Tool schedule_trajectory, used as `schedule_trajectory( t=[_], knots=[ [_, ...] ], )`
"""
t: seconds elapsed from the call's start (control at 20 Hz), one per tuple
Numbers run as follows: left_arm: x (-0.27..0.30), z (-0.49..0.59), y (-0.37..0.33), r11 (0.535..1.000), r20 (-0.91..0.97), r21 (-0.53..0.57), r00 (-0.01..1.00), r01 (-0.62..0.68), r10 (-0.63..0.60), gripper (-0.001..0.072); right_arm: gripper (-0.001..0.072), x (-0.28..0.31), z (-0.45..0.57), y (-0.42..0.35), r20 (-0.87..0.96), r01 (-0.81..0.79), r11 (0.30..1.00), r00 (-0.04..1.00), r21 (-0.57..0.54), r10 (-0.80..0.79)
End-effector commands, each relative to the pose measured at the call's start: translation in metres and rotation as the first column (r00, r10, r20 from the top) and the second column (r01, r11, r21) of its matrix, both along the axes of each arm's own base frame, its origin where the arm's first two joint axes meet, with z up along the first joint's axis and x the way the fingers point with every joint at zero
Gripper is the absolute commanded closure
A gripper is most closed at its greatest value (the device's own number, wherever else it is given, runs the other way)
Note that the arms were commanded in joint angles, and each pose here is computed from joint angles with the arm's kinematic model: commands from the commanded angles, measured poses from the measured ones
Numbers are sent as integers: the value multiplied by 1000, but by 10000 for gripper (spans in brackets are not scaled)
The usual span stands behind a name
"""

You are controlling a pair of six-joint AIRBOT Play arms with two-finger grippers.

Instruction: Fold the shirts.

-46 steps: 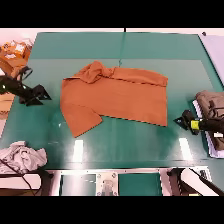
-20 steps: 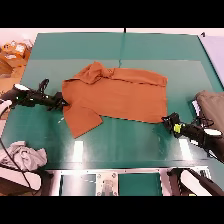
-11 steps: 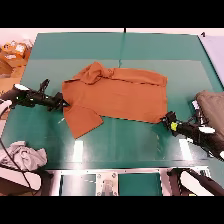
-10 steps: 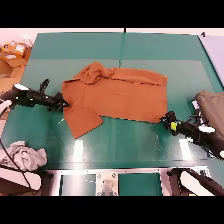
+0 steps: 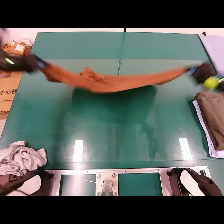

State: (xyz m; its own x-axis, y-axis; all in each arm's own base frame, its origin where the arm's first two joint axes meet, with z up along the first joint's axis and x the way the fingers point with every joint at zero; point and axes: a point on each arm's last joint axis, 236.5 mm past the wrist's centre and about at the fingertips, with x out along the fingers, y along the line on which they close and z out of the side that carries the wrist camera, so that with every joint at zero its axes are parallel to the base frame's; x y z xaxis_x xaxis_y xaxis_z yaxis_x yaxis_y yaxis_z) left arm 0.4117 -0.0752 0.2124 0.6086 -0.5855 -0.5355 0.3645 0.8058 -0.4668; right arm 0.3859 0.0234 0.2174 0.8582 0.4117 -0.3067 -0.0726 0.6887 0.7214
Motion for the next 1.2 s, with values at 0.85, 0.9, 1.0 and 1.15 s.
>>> schedule_trajectory(
  t=[0.85,0.9,1.0,1.15],
  knots=[
    [-50,213,-2,993,537,22,839,-117,87,678,699,-8,153,-43,261,114,989,961,-96,-86],
    [-24,180,-1,995,454,-15,886,-95,92,678,699,13,121,-44,205,93,993,976,-77,-76],
    [24,101,2,993,263,-90,960,-74,95,678,699,55,50,-46,88,69,996,994,-50,-64],
    [75,-17,1,989,36,-124,996,-79,84,678,699,105,-44,-42,-68,46,999,997,-22,-47]
  ],
)
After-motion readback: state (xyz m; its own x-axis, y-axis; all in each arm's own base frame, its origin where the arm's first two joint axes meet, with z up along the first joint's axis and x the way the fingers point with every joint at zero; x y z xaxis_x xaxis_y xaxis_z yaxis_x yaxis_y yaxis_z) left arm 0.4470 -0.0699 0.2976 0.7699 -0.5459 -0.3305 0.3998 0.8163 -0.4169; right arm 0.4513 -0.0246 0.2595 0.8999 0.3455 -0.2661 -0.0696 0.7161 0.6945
